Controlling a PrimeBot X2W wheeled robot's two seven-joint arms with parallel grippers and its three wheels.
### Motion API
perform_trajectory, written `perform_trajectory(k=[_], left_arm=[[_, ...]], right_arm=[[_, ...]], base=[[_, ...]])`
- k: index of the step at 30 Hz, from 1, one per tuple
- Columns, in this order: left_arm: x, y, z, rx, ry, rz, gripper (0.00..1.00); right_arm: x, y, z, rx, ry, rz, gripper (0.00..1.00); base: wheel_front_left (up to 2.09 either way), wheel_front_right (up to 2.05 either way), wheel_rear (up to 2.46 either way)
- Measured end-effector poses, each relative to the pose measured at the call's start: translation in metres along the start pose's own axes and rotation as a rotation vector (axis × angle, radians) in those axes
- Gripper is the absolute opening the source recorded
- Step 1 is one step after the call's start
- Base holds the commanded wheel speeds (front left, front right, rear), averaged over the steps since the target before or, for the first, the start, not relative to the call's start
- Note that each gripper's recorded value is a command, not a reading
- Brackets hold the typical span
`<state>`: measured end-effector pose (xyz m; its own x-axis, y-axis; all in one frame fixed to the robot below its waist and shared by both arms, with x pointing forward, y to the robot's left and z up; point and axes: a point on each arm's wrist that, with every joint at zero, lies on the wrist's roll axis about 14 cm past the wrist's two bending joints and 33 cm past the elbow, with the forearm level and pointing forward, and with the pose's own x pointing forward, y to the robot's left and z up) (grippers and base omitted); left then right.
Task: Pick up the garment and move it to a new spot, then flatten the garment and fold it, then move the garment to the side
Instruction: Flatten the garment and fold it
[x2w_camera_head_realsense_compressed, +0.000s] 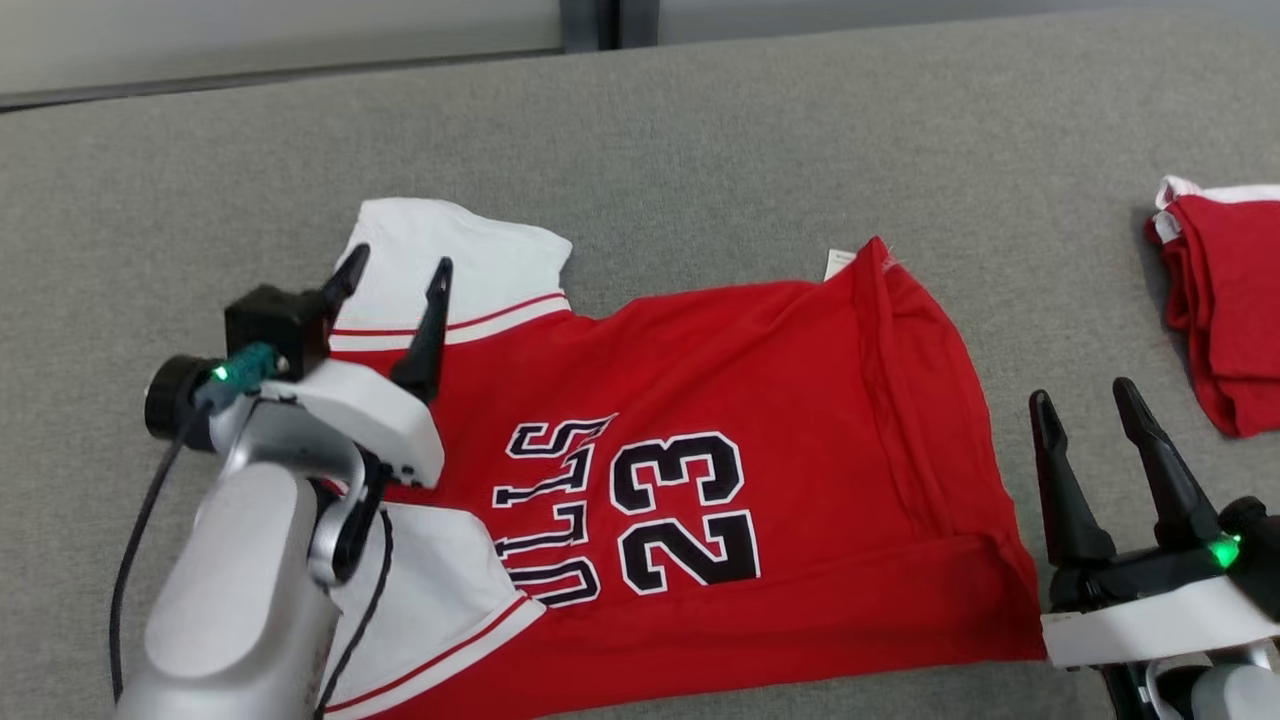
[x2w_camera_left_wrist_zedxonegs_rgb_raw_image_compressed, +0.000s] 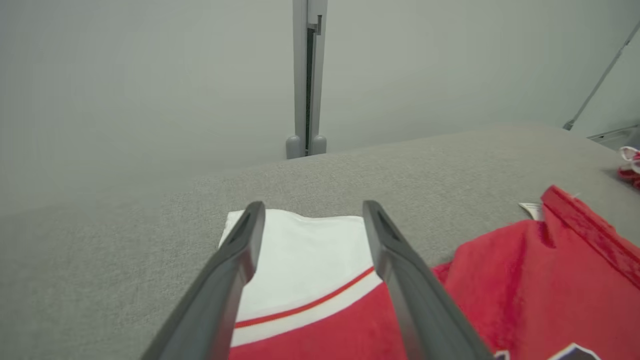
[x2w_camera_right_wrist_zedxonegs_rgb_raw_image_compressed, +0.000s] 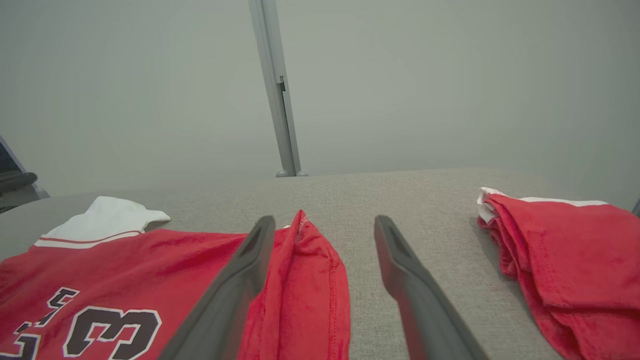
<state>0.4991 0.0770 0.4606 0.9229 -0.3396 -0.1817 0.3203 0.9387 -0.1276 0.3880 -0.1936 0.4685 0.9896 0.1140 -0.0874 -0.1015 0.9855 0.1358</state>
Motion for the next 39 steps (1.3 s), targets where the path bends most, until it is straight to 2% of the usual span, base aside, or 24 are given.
perform_trajectory(k=[8,13,14,16,18,19,20,22,23,24,25,32,36,39], left_arm=[[0.078,0.028,-0.041,-0.007,0.205,0.011,1.00],[0.092,0.034,-0.073,-0.004,0.353,0.013,1.00],[0.093,0.033,-0.087,-0.006,0.422,0.010,1.00],[0.096,0.035,-0.085,-0.001,0.444,0.015,1.00],[0.096,0.037,-0.088,0.011,0.463,0.019,0.77],[0.098,0.038,-0.086,0.025,0.456,0.023,0.76],[0.098,0.038,-0.086,0.025,0.456,0.023,0.69],[0.098,0.040,-0.088,0.033,0.469,0.027,0.45],[0.098,0.041,-0.090,0.039,0.477,0.029,0.45],[0.099,0.042,-0.090,0.037,0.481,0.032,0.27],[0.099,0.041,-0.092,0.035,0.484,0.032,0.00],[0.101,0.036,-0.079,0.007,0.379,0.045,0.00],[0.096,0.027,-0.074,-0.012,0.314,0.035,0.00],[0.091,0.026,-0.071,-0.019,0.277,0.034,0.00]], right_arm=[[0.015,-0.015,-0.024,0.016,0.040,-0.044,1.00],[0.012,-0.024,-0.036,0.022,0.070,-0.079,1.00],[0.011,-0.028,-0.042,0.027,0.083,-0.092,1.00],[0.012,-0.028,-0.043,0.028,0.081,-0.092,1.00],[0.014,-0.027,-0.043,0.033,0.079,-0.089,1.00],[0.014,-0.026,-0.043,0.036,0.078,-0.088,1.00],[0.014,-0.026,-0.043,0.036,0.078,-0.088,1.00],[0.015,-0.025,-0.044,0.040,0.079,-0.083,1.00],[0.016,-0.024,-0.043,0.040,0.078,-0.081,1.00],[0.017,-0.024,-0.043,0.038,0.076,-0.080,1.00],[0.017,-0.025,-0.043,0.039,0.076,-0.080,1.00],[0.018,-0.040,-0.043,0.028,0.089,-0.096,1.00],[0.046,-0.046,-0.029,-0.031,0.077,-0.046,1.00],[0.075,-0.035,-0.024,-0.059,0.079,0.026,1.00]], base=[[0.00,0.00,0.00],[0.00,0.00,0.00],[0.00,0.00,0.00],[0.00,0.00,0.00],[0.00,0.00,0.00],[0.00,0.00,0.00],[0.00,0.00,0.00],[0.00,0.00,0.00],[0.00,0.00,0.00],[0.00,0.00,0.00],[0.00,0.00,0.00],[0.00,0.00,0.00],[0.00,0.00,0.00],[0.00,0.00,0.00]])
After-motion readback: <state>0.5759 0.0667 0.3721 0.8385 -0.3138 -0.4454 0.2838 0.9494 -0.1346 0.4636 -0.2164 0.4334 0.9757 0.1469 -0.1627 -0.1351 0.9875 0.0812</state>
